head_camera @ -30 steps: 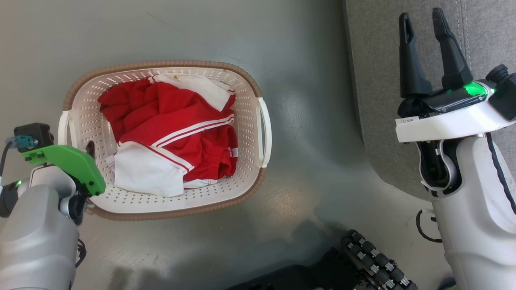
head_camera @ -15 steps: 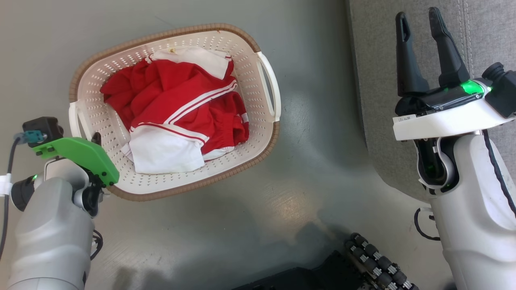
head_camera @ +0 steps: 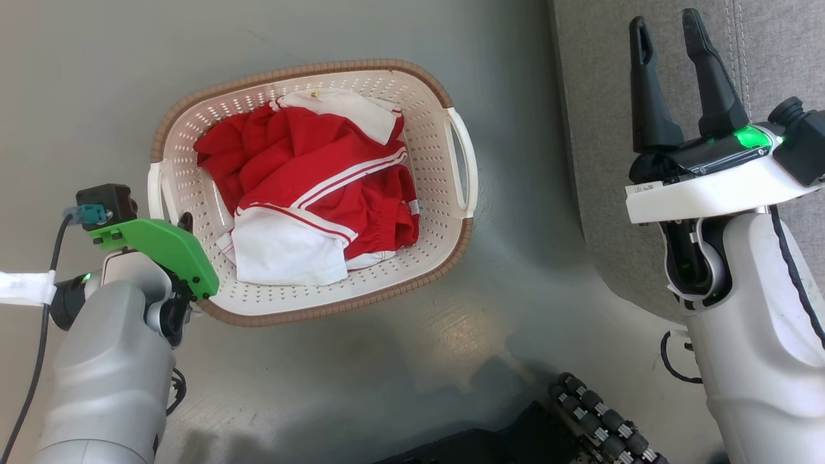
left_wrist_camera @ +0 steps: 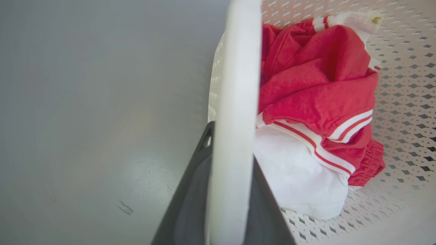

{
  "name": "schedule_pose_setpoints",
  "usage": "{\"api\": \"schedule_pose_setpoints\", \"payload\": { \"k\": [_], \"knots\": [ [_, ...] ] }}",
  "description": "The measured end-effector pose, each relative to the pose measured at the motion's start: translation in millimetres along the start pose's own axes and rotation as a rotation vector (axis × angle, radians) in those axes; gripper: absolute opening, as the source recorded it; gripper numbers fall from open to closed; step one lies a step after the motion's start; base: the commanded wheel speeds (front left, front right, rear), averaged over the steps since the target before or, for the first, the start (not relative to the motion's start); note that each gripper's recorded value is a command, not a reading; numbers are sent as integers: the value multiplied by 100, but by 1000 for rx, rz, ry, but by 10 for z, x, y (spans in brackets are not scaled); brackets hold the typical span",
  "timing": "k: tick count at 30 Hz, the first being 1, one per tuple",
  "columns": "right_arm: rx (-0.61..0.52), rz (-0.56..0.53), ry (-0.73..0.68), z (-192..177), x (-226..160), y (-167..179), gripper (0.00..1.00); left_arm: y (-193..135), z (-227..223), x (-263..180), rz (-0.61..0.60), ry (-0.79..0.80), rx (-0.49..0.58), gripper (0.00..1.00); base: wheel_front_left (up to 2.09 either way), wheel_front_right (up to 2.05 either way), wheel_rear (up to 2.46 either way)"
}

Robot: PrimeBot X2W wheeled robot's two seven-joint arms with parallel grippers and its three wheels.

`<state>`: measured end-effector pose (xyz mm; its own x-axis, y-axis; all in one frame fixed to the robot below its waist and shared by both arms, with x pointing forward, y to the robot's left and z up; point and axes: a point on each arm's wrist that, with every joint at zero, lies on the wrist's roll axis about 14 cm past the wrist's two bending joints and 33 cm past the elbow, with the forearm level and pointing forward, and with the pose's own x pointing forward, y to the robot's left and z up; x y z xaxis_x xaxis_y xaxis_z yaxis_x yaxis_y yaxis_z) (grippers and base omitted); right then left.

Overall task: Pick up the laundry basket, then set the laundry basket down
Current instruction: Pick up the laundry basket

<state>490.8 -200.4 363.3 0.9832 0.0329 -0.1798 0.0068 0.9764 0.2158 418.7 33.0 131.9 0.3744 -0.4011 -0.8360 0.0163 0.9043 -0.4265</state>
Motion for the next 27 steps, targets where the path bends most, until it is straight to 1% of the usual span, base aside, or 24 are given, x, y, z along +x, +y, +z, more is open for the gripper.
{"api": "schedule_pose_setpoints", "payload": {
  "k": [4, 13, 14, 15, 19, 27],
  "knots": [
    [0, 2, 4, -14, -4, 7, 100, -17, -12, 9, -5, 3, -19, 0, 0, 0, 0],
    [6, 4, 11, -38, -7, 15, 100, -65, -26, 30, -18, 8, -27, 0, 0, 0, 0],
    [6, 4, 11, -39, -7, 16, 100, -64, -27, 30, -18, 8, -29, 40, 0, 0, 0],
    [6, 5, 12, -39, -7, 18, 100, -67, -24, 29, -19, 7, -36, 100, 0, 0, 0],
    [6, 6, 11, -33, -9, 24, 100, -94, 6, 27, -25, 0, -47, 100, 0, 0, 0],
    [9, 15, 3, 21, -25, 62, 100, -121, 75, -36, -27, -23, -32, 100, 0, 0, 0]
  ]
}}
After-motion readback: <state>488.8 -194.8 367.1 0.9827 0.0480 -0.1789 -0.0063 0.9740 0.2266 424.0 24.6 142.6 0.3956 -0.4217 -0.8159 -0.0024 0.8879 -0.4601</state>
